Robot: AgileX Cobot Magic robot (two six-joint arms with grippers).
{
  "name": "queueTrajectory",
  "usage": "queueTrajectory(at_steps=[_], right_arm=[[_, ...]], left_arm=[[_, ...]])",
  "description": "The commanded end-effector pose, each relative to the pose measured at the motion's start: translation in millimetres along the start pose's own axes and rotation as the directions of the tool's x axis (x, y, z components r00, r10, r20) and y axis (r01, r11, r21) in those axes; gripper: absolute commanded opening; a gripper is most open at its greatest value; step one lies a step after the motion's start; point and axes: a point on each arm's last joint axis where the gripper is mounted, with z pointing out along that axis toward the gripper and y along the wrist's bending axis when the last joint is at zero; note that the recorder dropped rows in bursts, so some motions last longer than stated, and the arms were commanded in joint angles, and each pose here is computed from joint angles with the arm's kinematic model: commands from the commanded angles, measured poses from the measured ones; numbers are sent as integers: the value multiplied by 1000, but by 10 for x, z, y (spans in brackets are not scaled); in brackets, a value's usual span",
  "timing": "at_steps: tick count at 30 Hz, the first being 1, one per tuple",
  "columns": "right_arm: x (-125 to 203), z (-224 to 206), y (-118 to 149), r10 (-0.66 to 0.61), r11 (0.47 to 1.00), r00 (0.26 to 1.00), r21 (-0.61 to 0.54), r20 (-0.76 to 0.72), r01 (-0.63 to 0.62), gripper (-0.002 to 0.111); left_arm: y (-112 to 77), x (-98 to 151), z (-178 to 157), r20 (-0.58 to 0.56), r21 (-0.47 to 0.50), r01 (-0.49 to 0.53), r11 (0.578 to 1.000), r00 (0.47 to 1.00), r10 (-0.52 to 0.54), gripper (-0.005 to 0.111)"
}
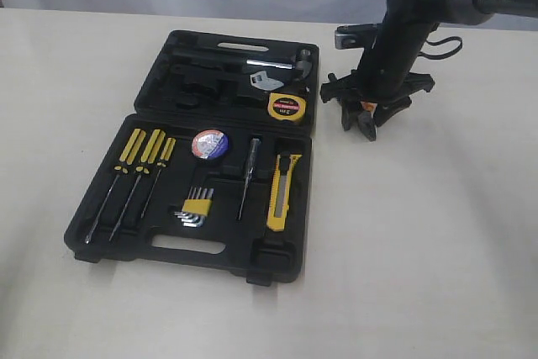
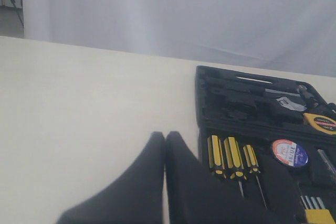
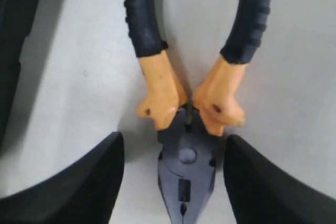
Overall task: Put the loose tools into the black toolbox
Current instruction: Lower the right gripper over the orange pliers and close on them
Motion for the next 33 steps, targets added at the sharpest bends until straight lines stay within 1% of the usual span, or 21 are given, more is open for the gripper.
queueTrajectory(at_steps=[1, 2, 4, 7, 9, 14, 22, 33], right_arm=[[14, 125, -20, -1, 1000, 1000, -1, -21, 1, 54], [14, 125, -20, -1, 1000, 1000, -1, -21, 1, 53], [14, 125, -20, -1, 1000, 1000, -1, -21, 1, 44], [17, 125, -20, 14, 1000, 1000, -1, -24, -14, 20], [19, 125, -20, 21, 1000, 999, -1, -26, -21, -1], [21, 62, -16, 36, 999, 999, -1, -25, -36, -1], [-7, -320, -35, 10, 999, 999, 44, 44, -12, -1], [85, -393, -32, 2, 999, 999, 46, -45, 0, -1]], left_arm=[[-4, -15, -2, 1, 5, -6, 1000, 1000, 6, 0], [-4, -15, -2, 1, 5, -6, 1000, 1000, 6, 0], [-4, -15, -2, 1, 5, -6, 1000, 1000, 6, 0], [-4, -15, -2, 1, 5, -6, 1000, 1000, 6, 0], [-4, -15, -2, 1, 5, -6, 1000, 1000, 6, 0], [-4, -15, -2, 1, 5, -6, 1000, 1000, 6, 0], [-4, -15, -2, 1, 5, -6, 1000, 1000, 6, 0], [-4, -15, -2, 1, 5, -6, 1000, 1000, 6, 0]])
